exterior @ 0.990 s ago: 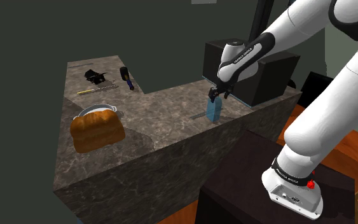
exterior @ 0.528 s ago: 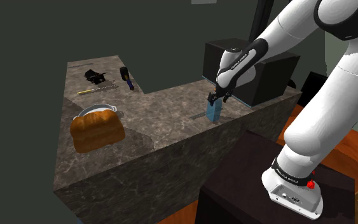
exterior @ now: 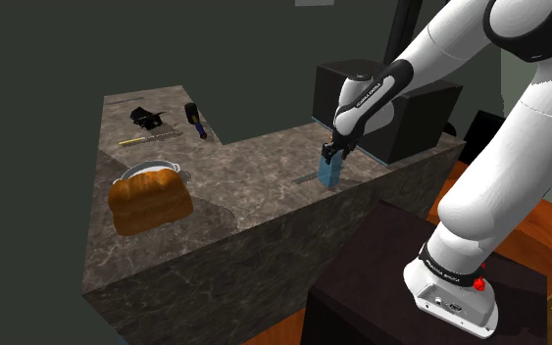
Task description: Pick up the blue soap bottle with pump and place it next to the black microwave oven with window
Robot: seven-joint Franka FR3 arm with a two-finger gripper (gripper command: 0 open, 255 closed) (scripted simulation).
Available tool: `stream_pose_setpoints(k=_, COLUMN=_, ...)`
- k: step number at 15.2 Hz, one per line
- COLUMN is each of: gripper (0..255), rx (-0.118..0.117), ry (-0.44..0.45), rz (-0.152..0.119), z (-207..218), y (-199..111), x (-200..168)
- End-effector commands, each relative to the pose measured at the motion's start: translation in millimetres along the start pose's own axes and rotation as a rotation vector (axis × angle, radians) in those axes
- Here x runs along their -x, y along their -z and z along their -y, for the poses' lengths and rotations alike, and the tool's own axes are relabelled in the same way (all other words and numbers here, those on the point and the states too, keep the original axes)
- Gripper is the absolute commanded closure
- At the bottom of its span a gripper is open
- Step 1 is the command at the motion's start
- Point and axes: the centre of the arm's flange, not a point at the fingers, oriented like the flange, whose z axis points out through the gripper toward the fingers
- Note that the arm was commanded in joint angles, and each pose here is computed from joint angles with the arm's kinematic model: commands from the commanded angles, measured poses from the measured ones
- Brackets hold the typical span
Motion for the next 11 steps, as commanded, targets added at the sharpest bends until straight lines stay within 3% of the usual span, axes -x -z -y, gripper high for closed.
stream_pose_setpoints(k=1, gripper=255, rx=0.000, ry=0.000, rz=0.001, z=-0.1, y=-0.4, x=0.2)
stream_pose_setpoints(k=7, gripper=255, rx=0.000, ry=0.000, rz=0.001, z=-0.1, y=-0.4, x=0.2)
stream_pose_setpoints(k=11, gripper=255, rx=0.000, ry=0.000, rz=0.001, z=-0.9, y=20.4, x=-3.4)
